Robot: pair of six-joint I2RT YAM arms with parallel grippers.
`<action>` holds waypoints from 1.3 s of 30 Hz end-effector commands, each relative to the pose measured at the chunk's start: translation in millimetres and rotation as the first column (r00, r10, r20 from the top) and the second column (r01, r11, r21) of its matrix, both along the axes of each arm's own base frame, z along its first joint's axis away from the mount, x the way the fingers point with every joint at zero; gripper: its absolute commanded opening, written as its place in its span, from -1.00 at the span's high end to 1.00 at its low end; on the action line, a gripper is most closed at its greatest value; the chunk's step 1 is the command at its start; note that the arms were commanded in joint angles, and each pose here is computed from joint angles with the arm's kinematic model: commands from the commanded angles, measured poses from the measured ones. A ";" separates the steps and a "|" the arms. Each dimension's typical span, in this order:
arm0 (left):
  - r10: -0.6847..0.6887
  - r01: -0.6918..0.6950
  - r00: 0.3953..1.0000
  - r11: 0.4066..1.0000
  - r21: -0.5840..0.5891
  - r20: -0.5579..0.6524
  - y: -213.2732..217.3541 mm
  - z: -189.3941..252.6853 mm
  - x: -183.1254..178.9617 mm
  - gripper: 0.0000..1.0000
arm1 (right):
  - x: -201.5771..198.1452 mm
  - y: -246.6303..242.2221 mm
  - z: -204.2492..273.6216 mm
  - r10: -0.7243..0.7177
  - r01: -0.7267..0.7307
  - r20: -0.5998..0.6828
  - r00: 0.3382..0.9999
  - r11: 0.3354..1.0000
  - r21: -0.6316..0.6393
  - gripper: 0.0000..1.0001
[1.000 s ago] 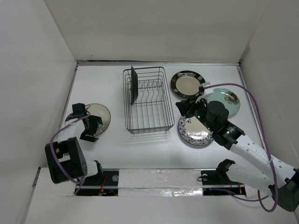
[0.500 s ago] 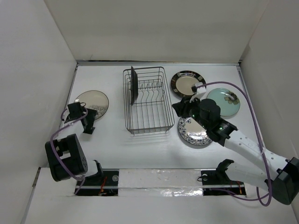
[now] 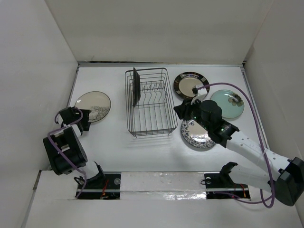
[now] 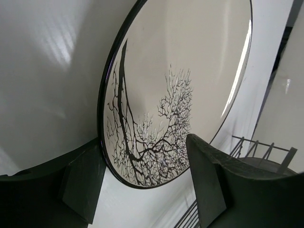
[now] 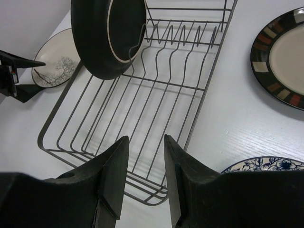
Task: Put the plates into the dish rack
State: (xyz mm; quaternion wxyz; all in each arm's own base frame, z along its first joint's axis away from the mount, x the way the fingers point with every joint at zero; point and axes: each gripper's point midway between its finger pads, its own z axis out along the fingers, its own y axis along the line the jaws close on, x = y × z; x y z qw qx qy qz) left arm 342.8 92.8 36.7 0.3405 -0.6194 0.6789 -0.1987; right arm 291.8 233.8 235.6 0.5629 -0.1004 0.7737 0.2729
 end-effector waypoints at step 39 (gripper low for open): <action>-0.182 0.055 0.859 0.962 0.268 0.478 -16.0 150.5 5.0 1.00 | 0.7 4.2 59.1 0.000 -0.017 0.129 0.992 0.992 0.126 0.61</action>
